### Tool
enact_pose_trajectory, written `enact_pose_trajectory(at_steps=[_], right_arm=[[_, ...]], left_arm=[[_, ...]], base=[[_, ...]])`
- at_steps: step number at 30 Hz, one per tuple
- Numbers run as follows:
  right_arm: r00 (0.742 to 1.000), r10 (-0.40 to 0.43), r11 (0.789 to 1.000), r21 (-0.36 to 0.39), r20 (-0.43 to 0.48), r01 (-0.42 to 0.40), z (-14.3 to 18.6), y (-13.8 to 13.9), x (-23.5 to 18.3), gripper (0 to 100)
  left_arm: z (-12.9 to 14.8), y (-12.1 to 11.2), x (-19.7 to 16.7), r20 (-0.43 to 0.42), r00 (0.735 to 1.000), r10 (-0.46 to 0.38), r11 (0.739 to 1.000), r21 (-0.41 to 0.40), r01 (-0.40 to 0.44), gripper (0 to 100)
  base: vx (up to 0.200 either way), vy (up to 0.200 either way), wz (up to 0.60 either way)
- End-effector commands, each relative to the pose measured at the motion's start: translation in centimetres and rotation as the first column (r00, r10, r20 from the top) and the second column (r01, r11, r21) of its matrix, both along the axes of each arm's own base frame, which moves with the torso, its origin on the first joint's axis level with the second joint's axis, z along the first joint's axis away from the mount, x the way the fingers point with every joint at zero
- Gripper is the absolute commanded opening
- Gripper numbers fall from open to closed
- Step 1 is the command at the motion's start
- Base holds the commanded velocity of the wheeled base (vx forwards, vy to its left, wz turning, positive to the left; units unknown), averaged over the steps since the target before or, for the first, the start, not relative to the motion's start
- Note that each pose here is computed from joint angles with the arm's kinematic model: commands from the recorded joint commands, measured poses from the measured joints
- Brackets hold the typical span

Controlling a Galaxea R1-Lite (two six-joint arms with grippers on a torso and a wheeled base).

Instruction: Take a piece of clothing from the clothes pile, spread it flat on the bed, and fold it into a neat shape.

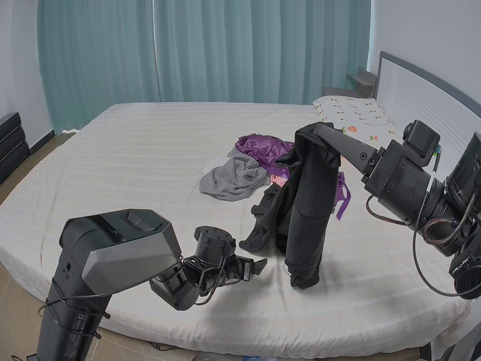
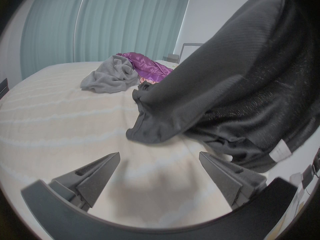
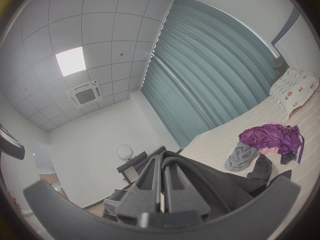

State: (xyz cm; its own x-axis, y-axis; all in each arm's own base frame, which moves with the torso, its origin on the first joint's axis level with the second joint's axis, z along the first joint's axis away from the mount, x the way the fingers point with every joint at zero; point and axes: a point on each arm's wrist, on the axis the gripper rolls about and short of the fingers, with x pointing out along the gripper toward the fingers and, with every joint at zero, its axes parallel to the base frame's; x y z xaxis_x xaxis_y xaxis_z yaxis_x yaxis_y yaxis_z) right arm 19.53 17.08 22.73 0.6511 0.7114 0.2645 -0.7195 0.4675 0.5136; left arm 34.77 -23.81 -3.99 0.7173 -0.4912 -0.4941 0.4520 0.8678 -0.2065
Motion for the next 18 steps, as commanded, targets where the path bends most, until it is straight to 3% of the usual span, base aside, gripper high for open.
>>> enact_pose_trajectory(at_steps=[1,10,11,18], right_arm=[[1.0,-0.006,1.0,0.0,0.0,0.006,0.0,-0.2,0.0,0],[1.0,-0.025,1.0,0.002,0.003,0.025,0.1,-0.6,0.3,0],[1.0,-0.026,1.0,0.001,0.002,0.026,0.0,-0.6,0.4,0],[0.996,-0.087,0.996,-0.009,-0.012,0.087,-0.4,-1.7,1.6,0]], left_arm=[[-1.7,-1.3,2.3,0.021,1.0,0.018,1.0,-0.001,-0.018,100],[-1.4,-2.5,4.5,0.02,0.999,0.033,0.999,0.012,-0.033,100],[-1.4,-2.6,4.6,0.012,0.999,0.035,0.999,0.017,-0.035,0],[-1.4,-2.8,5.9,0.068,0.988,0.142,0.989,0.025,-0.144,0]], base=[[0.0,0.0,0.0],[0.0,0.0,0.0],[0.0,0.0,0.0],[0.0,0.0,0.0]])
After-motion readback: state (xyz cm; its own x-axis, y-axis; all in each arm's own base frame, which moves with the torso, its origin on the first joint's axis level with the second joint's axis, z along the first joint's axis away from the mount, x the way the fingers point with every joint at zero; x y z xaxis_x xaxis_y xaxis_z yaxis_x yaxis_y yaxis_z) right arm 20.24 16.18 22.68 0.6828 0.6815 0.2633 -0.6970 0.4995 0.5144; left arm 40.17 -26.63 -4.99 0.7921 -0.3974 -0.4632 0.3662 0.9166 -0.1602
